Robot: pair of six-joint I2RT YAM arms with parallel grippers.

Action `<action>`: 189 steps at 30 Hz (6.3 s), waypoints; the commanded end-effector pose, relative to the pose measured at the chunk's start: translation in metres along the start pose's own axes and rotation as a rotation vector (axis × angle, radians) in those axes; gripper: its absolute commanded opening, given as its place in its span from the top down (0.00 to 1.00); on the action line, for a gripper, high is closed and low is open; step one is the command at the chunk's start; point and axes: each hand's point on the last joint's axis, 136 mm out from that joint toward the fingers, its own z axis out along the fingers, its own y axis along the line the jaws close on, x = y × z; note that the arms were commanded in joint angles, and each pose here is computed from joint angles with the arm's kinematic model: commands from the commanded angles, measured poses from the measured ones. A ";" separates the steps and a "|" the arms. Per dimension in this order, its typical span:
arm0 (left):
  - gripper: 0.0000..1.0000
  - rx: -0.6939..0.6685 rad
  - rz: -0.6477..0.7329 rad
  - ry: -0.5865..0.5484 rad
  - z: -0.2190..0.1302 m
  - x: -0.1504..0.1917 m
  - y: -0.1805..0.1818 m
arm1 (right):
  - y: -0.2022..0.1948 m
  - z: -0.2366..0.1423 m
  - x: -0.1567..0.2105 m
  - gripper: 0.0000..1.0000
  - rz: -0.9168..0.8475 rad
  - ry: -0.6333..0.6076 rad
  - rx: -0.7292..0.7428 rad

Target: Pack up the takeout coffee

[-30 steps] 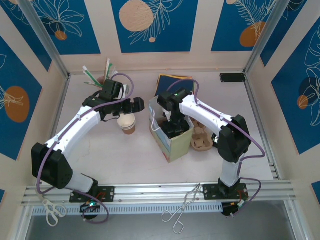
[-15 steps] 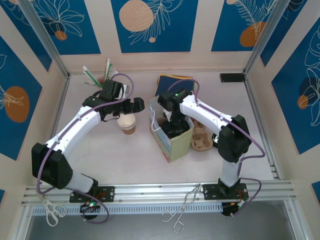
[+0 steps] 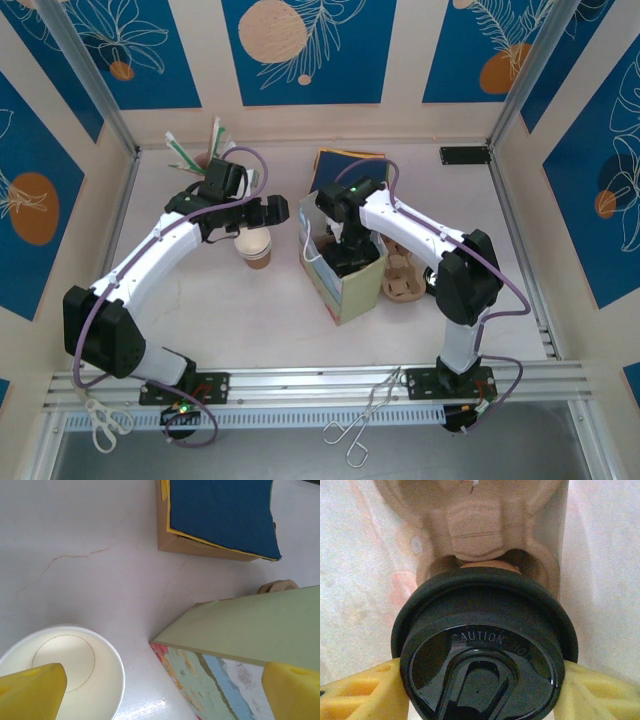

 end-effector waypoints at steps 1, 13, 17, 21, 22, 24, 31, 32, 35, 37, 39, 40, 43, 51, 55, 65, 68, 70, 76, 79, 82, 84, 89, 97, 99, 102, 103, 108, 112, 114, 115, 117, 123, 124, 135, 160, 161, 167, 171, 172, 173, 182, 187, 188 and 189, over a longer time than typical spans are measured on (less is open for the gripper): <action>0.00 0.016 0.008 -0.010 -0.009 -0.008 -0.004 | -0.002 0.017 0.000 0.36 0.009 0.047 -0.001; 0.00 0.011 0.010 -0.009 -0.010 -0.008 -0.003 | -0.004 0.039 -0.001 0.36 0.020 0.079 -0.003; 0.00 0.006 0.010 -0.007 -0.010 -0.007 -0.001 | -0.005 0.043 -0.001 0.36 0.023 0.085 -0.003; 0.00 0.007 0.010 -0.009 -0.010 -0.007 -0.002 | -0.005 0.041 -0.001 0.36 0.026 0.081 -0.003; 0.00 0.008 0.011 -0.009 -0.010 -0.008 -0.002 | -0.006 0.041 -0.002 0.36 0.026 0.079 -0.004; 0.00 0.009 0.010 -0.009 -0.010 -0.008 -0.002 | -0.007 0.040 -0.001 0.36 0.031 0.080 -0.004; 0.00 0.009 0.010 -0.009 -0.009 -0.008 -0.002 | -0.007 0.039 0.000 0.36 0.031 0.079 -0.004; 0.00 0.009 0.011 -0.010 -0.009 -0.008 -0.002 | -0.006 0.039 0.000 0.36 0.031 0.079 -0.004; 0.00 0.008 0.008 -0.009 -0.009 -0.007 -0.002 | -0.006 0.038 0.000 0.36 0.031 0.078 -0.005; 0.00 0.010 0.007 -0.009 -0.009 -0.007 -0.001 | -0.007 0.039 0.000 0.36 0.031 0.078 -0.005; 0.00 0.010 0.008 -0.008 -0.009 -0.007 -0.002 | -0.007 0.039 0.000 0.36 0.031 0.079 -0.004; 0.00 0.011 0.008 -0.009 -0.009 -0.007 -0.002 | -0.007 0.039 0.000 0.36 0.031 0.079 -0.004; 0.00 0.010 0.007 -0.009 -0.009 -0.007 -0.002 | -0.007 0.038 0.000 0.36 0.032 0.077 -0.003; 0.00 0.010 0.007 -0.011 -0.010 -0.008 -0.002 | -0.007 0.038 0.000 0.36 0.030 0.077 -0.004; 0.00 0.011 0.007 -0.011 -0.010 -0.007 -0.002 | -0.007 0.038 -0.001 0.36 0.032 0.077 -0.004; 0.00 0.011 0.009 -0.011 -0.011 -0.008 -0.003 | -0.007 0.044 -0.002 0.36 0.031 0.081 -0.007; 0.00 0.010 0.009 -0.010 -0.012 -0.008 -0.002 | -0.007 0.049 -0.003 0.36 0.032 0.087 -0.009; 0.00 0.008 0.011 -0.010 -0.013 -0.008 -0.002 | -0.008 0.054 -0.002 0.36 0.036 0.095 -0.009; 0.00 0.009 0.012 -0.012 -0.013 -0.008 -0.003 | -0.010 0.063 0.000 0.36 0.044 0.112 -0.008; 0.00 0.014 0.013 -0.013 -0.015 -0.009 -0.004 | -0.010 0.062 -0.001 0.36 0.045 0.111 -0.011; 0.00 0.015 0.019 -0.015 -0.018 -0.009 -0.005 | -0.010 0.060 -0.001 0.36 0.045 0.105 -0.012; 0.00 0.017 0.021 -0.013 -0.020 -0.008 -0.006 | -0.011 0.060 -0.001 0.36 0.046 0.106 -0.012; 0.00 0.012 0.024 -0.003 -0.027 0.001 -0.003 | -0.011 0.059 -0.001 0.36 0.047 0.104 -0.012; 0.00 0.006 0.031 0.017 -0.040 0.017 0.001 | -0.011 0.057 -0.001 0.36 0.047 0.103 -0.011; 0.00 0.012 0.031 0.023 -0.042 0.021 0.001 | -0.011 0.057 -0.001 0.36 0.046 0.102 -0.010; 0.00 0.011 0.031 0.035 -0.045 0.027 0.003 | -0.012 0.057 -0.001 0.36 0.049 0.102 -0.010; 0.00 0.007 0.031 0.038 -0.046 0.028 0.004 | -0.011 0.057 -0.001 0.36 0.048 0.101 -0.011; 0.00 0.006 0.027 0.047 -0.050 0.037 0.006 | -0.012 0.057 -0.001 0.36 0.048 0.102 -0.009; 0.00 0.007 0.023 0.056 -0.051 0.042 0.008 | -0.013 0.058 -0.001 0.36 0.049 0.103 -0.008; 0.00 0.002 0.024 0.060 -0.051 0.044 0.009 | -0.013 0.059 0.000 0.36 0.050 0.106 -0.008; 0.00 0.001 0.021 0.060 -0.050 0.044 0.010 | -0.013 0.060 -0.001 0.36 0.050 0.107 -0.008; 0.00 0.004 0.020 0.060 -0.050 0.044 0.009 | -0.013 0.063 0.000 0.36 0.051 0.112 -0.008; 0.00 0.012 0.019 0.052 -0.051 0.041 0.007 | -0.014 0.065 0.000 0.36 0.051 0.117 -0.002; 0.00 0.015 0.018 0.053 -0.051 0.040 0.006 | -0.014 0.064 -0.001 0.36 0.049 0.113 -0.005; 0.00 0.021 0.018 0.050 -0.050 0.040 0.004 | -0.014 0.060 -0.001 0.36 0.051 0.107 -0.006; 0.00 0.022 0.019 0.054 -0.052 0.042 0.005 | -0.017 0.069 -0.005 0.36 0.059 0.117 -0.004; 0.00 0.021 0.020 0.054 -0.052 0.042 0.005 | -0.017 0.069 -0.005 0.36 0.059 0.116 -0.004; 0.00 0.022 0.017 0.055 -0.051 0.042 0.005 | -0.018 0.068 -0.005 0.36 0.061 0.116 -0.006; 0.00 0.021 0.016 0.055 -0.051 0.042 0.005 | -0.018 0.068 -0.005 0.36 0.062 0.116 -0.006; 0.00 0.021 0.016 0.056 -0.051 0.042 0.006 | -0.018 0.068 -0.005 0.36 0.063 0.115 -0.006; 0.00 0.020 0.016 0.057 -0.051 0.043 0.006 | -0.018 0.068 -0.004 0.36 0.062 0.116 -0.006; 0.00 0.021 0.016 0.055 -0.051 0.043 0.006 | -0.018 0.066 -0.005 0.36 0.062 0.112 -0.006; 0.00 0.021 0.014 0.056 -0.051 0.043 0.006 | -0.018 0.066 -0.004 0.36 0.064 0.114 -0.006; 0.00 0.021 0.014 0.057 -0.050 0.044 0.006 | -0.018 0.066 -0.004 0.36 0.063 0.113 -0.007; 0.00 0.022 0.015 0.053 -0.051 0.043 0.006 | -0.018 0.066 -0.004 0.36 0.063 0.113 -0.005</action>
